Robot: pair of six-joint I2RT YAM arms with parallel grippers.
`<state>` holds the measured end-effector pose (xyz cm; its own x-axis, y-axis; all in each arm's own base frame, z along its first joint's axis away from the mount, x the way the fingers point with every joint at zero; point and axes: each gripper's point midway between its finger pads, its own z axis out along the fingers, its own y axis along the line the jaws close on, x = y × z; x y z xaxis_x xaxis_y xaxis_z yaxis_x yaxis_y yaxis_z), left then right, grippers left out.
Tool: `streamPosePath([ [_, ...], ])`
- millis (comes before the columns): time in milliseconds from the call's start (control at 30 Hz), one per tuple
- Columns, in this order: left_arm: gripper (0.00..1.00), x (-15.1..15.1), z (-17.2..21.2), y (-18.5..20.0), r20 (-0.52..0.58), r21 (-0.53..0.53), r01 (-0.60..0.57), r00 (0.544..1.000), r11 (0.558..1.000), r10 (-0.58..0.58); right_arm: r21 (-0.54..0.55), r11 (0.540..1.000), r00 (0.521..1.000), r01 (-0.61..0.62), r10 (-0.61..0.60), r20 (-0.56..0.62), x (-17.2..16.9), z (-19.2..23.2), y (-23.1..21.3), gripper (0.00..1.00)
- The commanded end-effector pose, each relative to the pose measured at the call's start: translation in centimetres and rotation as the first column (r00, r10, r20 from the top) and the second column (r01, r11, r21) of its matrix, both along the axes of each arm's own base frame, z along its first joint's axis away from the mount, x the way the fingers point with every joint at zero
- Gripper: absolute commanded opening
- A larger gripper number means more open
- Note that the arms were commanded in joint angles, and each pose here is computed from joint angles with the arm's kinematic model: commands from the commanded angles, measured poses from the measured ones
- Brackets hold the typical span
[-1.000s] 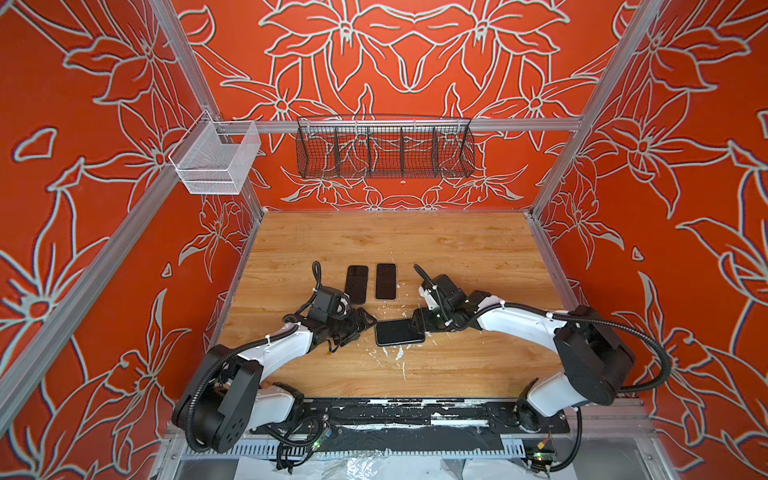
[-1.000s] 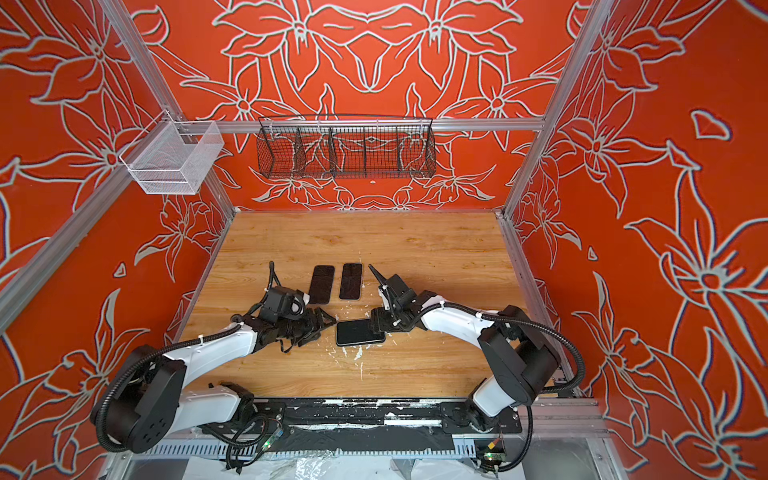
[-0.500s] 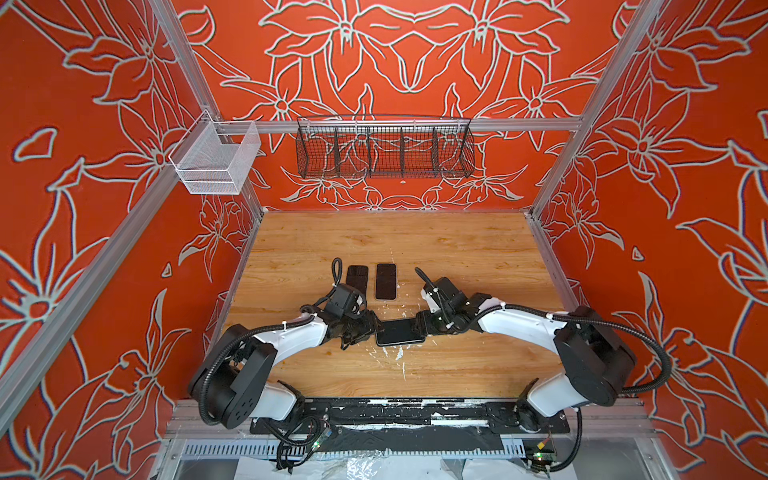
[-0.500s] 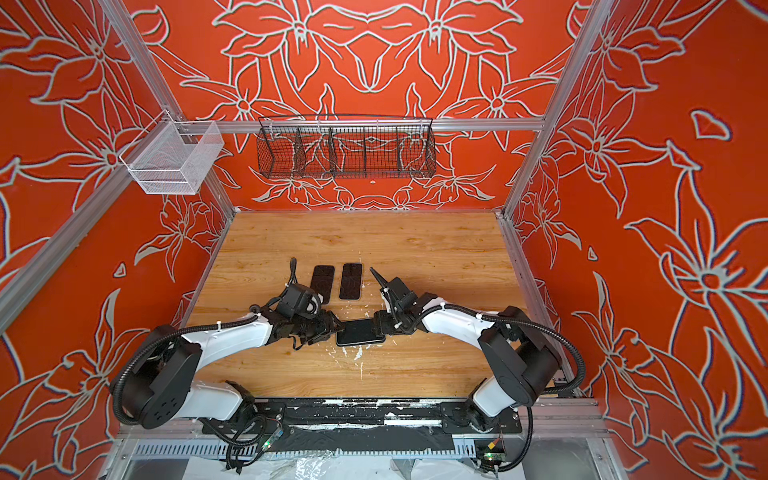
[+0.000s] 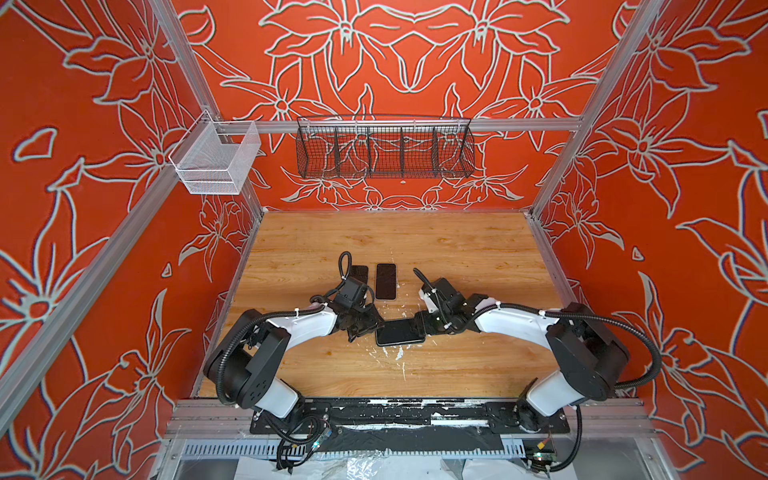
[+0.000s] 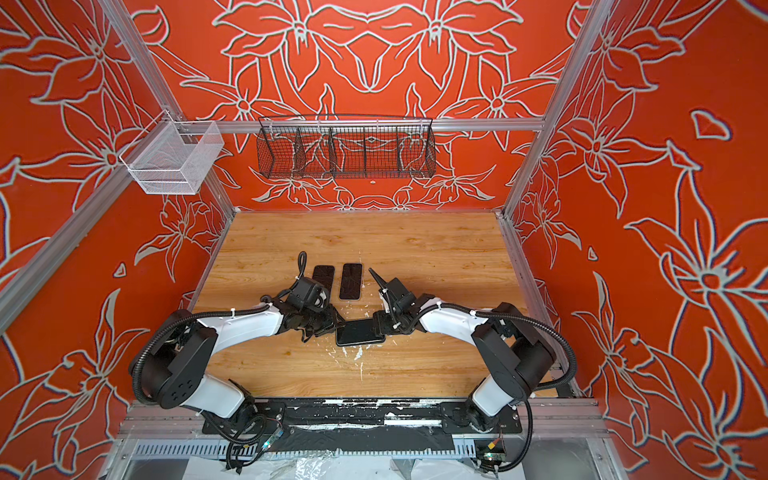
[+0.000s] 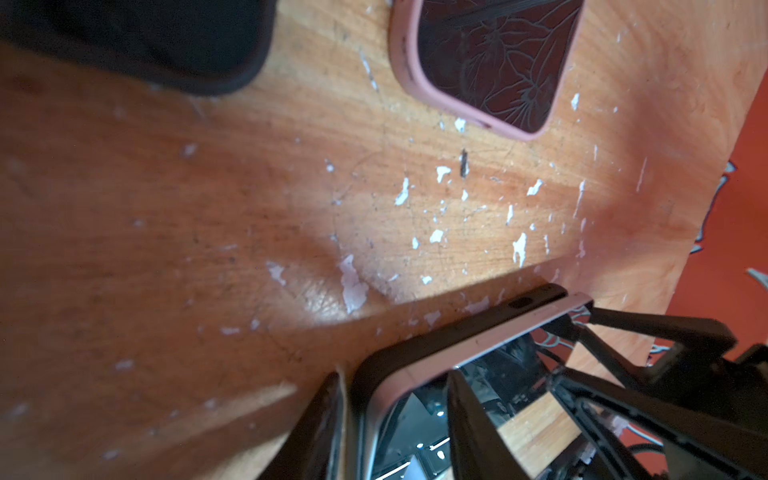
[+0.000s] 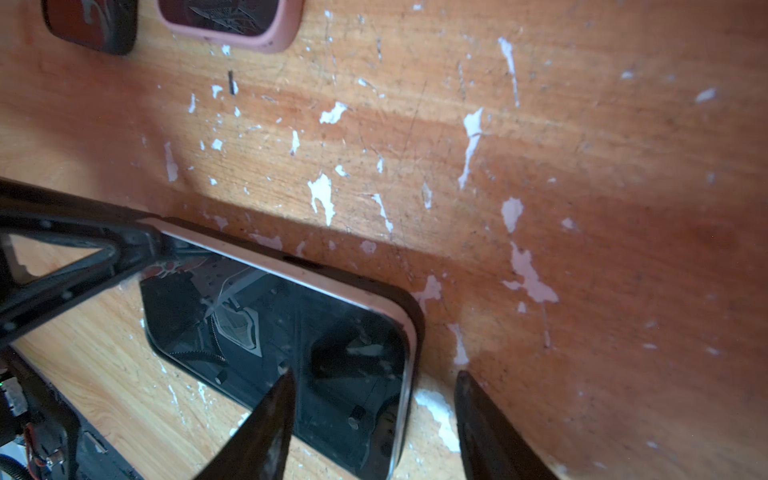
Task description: Put the phone into the phone case
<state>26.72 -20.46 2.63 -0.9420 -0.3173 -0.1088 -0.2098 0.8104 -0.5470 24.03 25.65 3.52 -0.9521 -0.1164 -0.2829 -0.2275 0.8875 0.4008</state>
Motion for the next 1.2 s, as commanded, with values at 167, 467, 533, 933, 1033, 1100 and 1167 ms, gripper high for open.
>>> streamPosePath([
  [167,0.28,-4.6,-4.7,5.1,-0.16,0.3,0.035,0.987,0.953,0.014,-0.015,1.0,1.0,-0.004,0.004,-0.005,-0.2,-0.7,-0.2,0.62],
  [467,0.24,-6.4,-5.4,5.5,-0.166,0.333,0.07,0.986,0.94,-0.015,-0.014,1.0,1.0,-0.006,0.006,-0.006,-0.2,-0.6,-0.2,0.62],
  [533,0.23,-6.6,-5.3,5.8,-0.164,0.34,0.068,0.986,0.938,-0.012,-0.015,1.0,1.0,-0.005,0.005,-0.007,-0.3,-0.6,-0.2,0.62],
  [933,0.24,-5.5,-3.3,4.8,-0.086,0.275,0.018,0.996,0.961,0.006,0.052,0.997,0.998,-0.052,0.054,-0.036,-1.0,-0.7,1.6,0.5],
  [1033,0.24,-5.0,-2.6,4.0,-0.061,0.224,0.001,0.998,0.975,0.013,0.054,0.997,0.998,-0.054,0.056,-0.033,-1.2,-0.6,1.9,0.46],
  [1100,0.24,-4.8,-2.4,3.5,-0.05,0.198,-0.008,0.999,0.98,0.018,0.051,0.997,0.998,-0.05,0.052,-0.03,-1.1,-0.6,2.0,0.44],
  [1167,0.24,-4.6,-2.4,3.0,-0.047,0.172,-0.011,0.999,0.985,0.019,0.047,0.998,0.999,-0.045,0.046,-0.029,-1.2,-0.6,1.9,0.41],
])
